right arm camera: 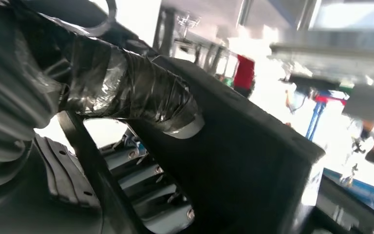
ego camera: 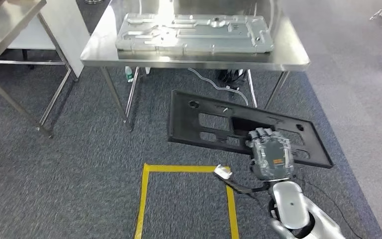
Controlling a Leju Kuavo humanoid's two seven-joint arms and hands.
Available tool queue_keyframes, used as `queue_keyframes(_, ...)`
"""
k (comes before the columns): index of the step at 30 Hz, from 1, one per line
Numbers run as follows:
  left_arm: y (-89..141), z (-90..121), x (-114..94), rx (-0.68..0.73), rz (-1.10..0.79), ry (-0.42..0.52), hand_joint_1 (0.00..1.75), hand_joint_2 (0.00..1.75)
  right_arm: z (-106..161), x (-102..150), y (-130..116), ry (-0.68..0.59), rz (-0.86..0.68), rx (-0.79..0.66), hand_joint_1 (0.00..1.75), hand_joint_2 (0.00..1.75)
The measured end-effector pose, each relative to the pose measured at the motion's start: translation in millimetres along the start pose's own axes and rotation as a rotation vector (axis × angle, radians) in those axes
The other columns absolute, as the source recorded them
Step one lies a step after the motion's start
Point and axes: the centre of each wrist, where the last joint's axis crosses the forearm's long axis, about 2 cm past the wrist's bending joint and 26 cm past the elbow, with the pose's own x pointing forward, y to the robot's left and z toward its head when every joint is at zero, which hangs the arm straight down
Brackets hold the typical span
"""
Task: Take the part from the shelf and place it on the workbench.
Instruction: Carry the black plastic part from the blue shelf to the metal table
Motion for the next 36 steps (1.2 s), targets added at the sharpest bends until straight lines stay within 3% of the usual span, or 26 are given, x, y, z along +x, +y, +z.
queue_keyframes(7, 2, 0, 4, -0.003, 0.003, -0.028, 0.00, 0.00, 25, -39, -1, 0.021, 0.040, 0.000, 1.75, 1.75)
queue_keyframes(22, 6, 0, 4, -0.006, 0.038, -0.023, 0.00, 0.00, 23, -75, -8, 0.013, 0.107, -0.020, 1.75, 1.75)
queue_keyframes(36, 5, 1, 7, -0.007, 0.039, -0.029, 0.00, 0.00, 12, -87, -17, 0.009, 0.133, -0.038, 1.75, 1.75)
